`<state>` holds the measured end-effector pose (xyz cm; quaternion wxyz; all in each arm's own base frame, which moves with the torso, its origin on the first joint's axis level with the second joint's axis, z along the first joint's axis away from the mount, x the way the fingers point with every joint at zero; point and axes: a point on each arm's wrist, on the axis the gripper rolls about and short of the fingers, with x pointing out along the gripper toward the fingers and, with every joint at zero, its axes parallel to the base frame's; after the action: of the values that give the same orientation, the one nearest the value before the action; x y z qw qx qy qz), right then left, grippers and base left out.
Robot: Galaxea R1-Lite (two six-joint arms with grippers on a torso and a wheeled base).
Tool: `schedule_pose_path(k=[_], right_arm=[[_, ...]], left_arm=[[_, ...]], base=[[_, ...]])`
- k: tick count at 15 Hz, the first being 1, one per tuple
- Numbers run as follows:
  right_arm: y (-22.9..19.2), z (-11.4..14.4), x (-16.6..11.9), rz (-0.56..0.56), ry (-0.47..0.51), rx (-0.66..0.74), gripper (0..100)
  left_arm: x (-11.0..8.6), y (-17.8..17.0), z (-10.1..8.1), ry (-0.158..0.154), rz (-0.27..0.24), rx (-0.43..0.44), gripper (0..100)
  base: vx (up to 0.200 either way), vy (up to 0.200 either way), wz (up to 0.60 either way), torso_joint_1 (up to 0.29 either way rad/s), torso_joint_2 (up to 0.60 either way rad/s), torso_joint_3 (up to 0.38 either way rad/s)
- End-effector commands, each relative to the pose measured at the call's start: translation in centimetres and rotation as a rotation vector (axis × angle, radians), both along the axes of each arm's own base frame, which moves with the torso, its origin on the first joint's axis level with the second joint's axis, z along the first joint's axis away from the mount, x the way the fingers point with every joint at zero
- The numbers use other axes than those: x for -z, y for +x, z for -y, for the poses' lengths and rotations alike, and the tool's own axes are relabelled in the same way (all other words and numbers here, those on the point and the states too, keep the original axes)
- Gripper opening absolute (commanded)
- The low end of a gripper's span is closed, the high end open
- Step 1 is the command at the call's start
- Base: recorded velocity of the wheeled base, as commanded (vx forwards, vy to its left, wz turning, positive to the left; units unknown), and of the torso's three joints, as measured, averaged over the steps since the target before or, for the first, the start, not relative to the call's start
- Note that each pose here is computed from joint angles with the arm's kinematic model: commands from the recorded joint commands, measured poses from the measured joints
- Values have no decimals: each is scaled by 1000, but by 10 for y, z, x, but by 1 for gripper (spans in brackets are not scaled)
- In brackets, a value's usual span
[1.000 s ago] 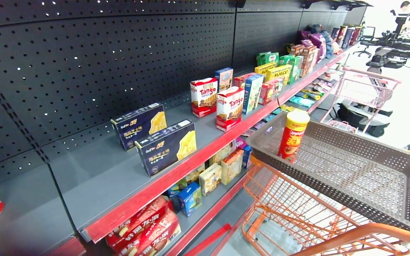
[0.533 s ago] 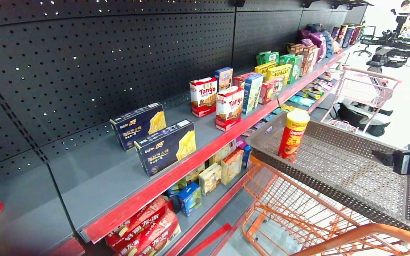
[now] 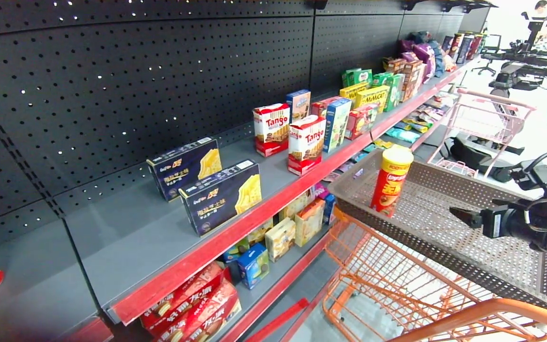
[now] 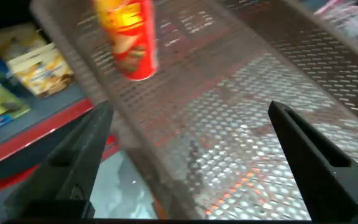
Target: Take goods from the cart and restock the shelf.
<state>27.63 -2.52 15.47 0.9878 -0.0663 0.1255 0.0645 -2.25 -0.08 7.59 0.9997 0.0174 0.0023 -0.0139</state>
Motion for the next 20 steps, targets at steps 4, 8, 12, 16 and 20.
schedule_pose_path(k=[4, 8, 12, 16, 20], right_arm=[[30, -19, 20, 21, -5, -73, 100], [53, -21, 44, 33, -7, -83, 100], [89, -34, 44, 107, -1, -120, 100], [118, -45, 39, 172, 10, -211, 100], [136, -51, 39, 209, 25, -286, 100]], left_arm=[[0, 0, 0, 0, 1, 0, 100], [0, 0, 0, 0, 1, 0, 100], [0, 0, 0, 0, 1, 0, 100], [0, 0, 0, 0, 1, 0, 100], [0, 0, 0, 0, 1, 0, 100]], base=[[0, 0, 0, 0, 0, 0], [0, 0, 0, 0, 0, 0], [0, 0, 0, 0, 0, 0], [0, 0, 0, 0, 0, 0], [0, 0, 0, 0, 0, 0]])
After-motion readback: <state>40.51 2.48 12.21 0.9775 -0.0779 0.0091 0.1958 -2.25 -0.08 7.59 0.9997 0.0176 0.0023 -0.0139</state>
